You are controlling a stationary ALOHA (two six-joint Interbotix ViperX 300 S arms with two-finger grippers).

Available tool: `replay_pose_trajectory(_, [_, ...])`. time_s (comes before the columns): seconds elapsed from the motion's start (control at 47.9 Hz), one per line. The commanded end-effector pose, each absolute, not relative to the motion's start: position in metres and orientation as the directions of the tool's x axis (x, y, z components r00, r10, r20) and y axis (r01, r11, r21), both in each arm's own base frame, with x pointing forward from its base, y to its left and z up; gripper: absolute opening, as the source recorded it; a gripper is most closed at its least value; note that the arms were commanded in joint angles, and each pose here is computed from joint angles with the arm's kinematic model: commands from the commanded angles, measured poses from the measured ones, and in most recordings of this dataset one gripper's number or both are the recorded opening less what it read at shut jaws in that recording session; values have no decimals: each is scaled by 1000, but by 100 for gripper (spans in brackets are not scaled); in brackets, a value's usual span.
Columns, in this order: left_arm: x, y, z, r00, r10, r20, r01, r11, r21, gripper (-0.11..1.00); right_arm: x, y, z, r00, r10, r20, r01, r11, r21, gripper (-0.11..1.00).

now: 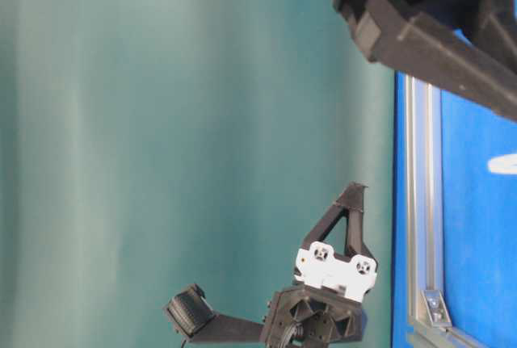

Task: Insert the wire through the string loop located in the center.
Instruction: 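Open the right gripper and lower it over the black USB cable end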

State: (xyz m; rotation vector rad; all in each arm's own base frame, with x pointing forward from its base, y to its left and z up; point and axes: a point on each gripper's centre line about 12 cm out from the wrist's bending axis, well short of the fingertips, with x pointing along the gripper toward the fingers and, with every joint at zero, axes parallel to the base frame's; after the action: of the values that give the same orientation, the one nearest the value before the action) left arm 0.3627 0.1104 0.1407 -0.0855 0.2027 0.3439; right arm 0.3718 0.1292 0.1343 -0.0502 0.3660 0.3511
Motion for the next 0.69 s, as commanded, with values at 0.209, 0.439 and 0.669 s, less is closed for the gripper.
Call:
replay_pose_trajectory(0.209, [365, 110, 156, 931, 325, -168, -337, 940, -48, 0, 392, 134, 108, 867, 297, -401, -303, 952, 50, 73])
replay_pose_trajectory(0.439, [364, 110, 155, 931, 324, -171, -336, 941, -49, 0, 401, 136, 85, 853, 286, -437, -292, 955, 57, 73])
replay_pose_trajectory(0.669, [364, 110, 154, 930, 325, -172, -337, 940, -47, 0, 401, 136, 78, 844, 282, -456, -282, 957, 70, 72])
